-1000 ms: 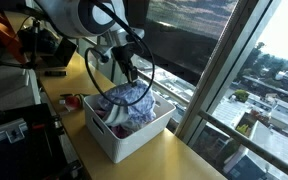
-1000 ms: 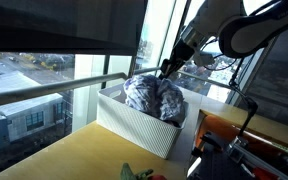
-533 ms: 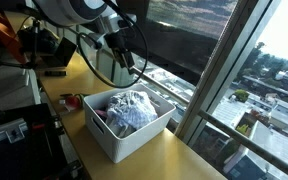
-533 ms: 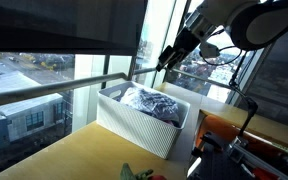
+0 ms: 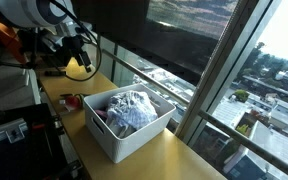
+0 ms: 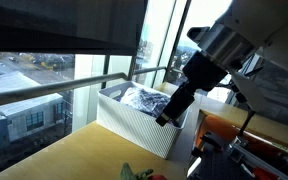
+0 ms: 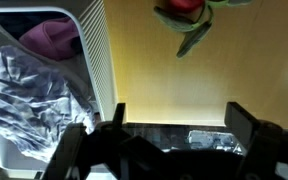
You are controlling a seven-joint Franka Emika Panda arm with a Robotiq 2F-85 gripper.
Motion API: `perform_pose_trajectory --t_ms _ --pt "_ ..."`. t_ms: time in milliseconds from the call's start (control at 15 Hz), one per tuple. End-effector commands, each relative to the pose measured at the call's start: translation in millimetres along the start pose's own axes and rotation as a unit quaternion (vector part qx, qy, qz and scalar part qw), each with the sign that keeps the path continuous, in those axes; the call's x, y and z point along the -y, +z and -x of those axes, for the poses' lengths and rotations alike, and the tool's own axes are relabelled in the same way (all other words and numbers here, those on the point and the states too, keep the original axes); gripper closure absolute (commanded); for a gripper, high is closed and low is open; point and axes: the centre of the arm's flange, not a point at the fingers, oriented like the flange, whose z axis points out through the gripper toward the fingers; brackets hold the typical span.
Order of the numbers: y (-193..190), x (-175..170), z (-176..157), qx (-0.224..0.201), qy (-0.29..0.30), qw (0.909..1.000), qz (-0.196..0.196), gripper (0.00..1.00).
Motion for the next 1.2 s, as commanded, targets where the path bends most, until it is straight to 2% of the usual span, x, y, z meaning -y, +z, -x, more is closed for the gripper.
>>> perform_pose_trajectory --t_ms 0,533,1133 --pt "21 18 18 0.023 -0.013 0.9996 0.000 0.00" --pt "106 42 45 0.081 -0.028 0.9962 0.011 0.00" --pt "192 49 66 0.135 -0.039 0.9894 0.037 0.00"
